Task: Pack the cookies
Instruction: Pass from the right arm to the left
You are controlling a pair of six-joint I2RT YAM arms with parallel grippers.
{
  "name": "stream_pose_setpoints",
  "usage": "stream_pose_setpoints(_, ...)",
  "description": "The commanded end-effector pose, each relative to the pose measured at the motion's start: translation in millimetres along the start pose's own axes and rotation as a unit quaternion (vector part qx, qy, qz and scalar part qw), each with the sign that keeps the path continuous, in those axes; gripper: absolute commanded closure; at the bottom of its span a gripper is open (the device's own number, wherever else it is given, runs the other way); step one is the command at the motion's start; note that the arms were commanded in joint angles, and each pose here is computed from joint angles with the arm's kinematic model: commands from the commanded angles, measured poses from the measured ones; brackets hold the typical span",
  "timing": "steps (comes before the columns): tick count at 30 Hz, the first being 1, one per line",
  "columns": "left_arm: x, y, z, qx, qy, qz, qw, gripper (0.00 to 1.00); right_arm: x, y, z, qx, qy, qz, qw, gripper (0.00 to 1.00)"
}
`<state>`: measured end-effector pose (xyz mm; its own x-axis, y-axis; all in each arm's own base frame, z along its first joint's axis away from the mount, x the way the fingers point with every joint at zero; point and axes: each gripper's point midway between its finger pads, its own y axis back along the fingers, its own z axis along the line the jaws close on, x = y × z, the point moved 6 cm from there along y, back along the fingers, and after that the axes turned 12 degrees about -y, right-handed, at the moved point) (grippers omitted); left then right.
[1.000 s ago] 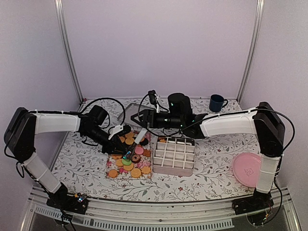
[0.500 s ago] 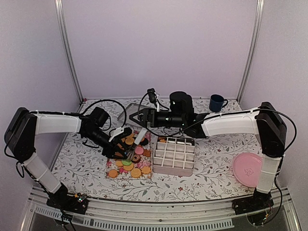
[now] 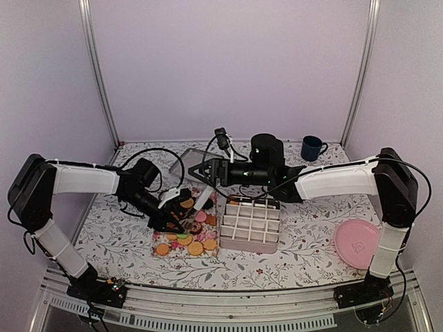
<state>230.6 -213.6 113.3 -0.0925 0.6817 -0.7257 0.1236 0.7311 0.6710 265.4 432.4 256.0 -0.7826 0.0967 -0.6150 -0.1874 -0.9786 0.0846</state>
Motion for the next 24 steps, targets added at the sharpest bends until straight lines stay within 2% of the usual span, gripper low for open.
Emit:
stream_pose_setpoints(1, -3, -10, 1, 0.015, -0.008, -0.007, 1.000, 0.62, -2, 8, 27, -0.052, 0.028, -0.001, 0.998, 0.18)
stream_pose_setpoints(6, -8, -14, 1, 0.020, -0.014, -0.008, 1.000, 0.78, -2, 11, 35, -0.068, 0.038, 0.004, 0.997, 0.15)
stream_pose_setpoints(9, -15, -10, 0, 0.017, -0.025, -0.015, 0.999, 0.99, -6, 14, 41, -0.074, 0.050, -0.001, 0.996, 0.13)
stream_pose_setpoints(17, -35, 11, -10, 0.014, -0.063, -0.037, 0.997, 1.00, -29, 37, 49, -0.067, 0.077, -0.039, 0.994, 0.00)
stream_pose_setpoints(24, -86, 48, -27, 0.043, -0.088, -0.103, 0.990, 1.00, -65, 79, 65, -0.051, 0.107, -0.103, 0.988, 0.01)
